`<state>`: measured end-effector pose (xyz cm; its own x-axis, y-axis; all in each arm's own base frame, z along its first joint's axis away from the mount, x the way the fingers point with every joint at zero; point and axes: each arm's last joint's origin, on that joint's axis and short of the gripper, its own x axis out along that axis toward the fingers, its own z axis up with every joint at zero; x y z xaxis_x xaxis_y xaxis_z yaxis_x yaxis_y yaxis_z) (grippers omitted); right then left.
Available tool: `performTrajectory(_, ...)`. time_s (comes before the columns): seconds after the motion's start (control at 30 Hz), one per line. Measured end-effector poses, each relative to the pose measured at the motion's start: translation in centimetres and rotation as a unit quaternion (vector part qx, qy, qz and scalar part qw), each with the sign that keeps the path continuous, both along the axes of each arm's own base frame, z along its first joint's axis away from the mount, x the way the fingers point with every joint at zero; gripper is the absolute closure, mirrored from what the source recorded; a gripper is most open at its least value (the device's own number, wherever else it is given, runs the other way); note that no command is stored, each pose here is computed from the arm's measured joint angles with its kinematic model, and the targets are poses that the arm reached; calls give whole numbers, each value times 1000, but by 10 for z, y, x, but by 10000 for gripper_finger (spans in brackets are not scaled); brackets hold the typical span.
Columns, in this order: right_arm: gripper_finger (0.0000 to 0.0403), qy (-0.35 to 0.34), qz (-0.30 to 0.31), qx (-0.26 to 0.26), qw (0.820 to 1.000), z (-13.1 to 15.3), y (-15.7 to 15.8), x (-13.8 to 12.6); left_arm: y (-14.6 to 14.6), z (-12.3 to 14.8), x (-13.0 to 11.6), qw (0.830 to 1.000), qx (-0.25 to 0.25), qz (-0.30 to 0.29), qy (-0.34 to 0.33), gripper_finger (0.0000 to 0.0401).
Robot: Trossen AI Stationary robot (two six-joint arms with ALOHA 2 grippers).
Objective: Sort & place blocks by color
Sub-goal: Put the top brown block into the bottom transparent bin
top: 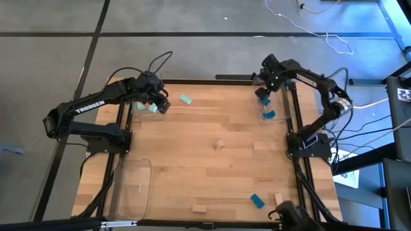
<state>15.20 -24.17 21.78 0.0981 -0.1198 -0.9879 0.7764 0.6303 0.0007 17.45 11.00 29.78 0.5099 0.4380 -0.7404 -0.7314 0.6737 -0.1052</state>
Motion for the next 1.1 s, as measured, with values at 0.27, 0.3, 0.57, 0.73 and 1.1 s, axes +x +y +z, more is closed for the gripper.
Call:
performTrajectory(0.27, 144, -230, 245, -55, 940, 80, 53, 20, 0, 0, 0, 1000, 2, -3, 2, 238)
performTrajectory(0.3, 144, -261, 288, -59, 919, 88, 63, 21, 0, 0, 0, 1000, 4, -8, 5, 238)
performTrajectory(0.57, 144, -291, 446, -98, 841, 111, 118, 40, -3, 0, 2, 996, -7, -89, 0, 238)
performTrajectory(0.73, 144, -259, 462, -92, 843, 105, 135, 57, -8, 0, 5, 983, 16, -180, 12, 238)
performTrajectory(1.1, 144, -245, 490, -77, 833, 98, 148, 71, -33, 6, 29, 937, 87, -337, -26, 238)
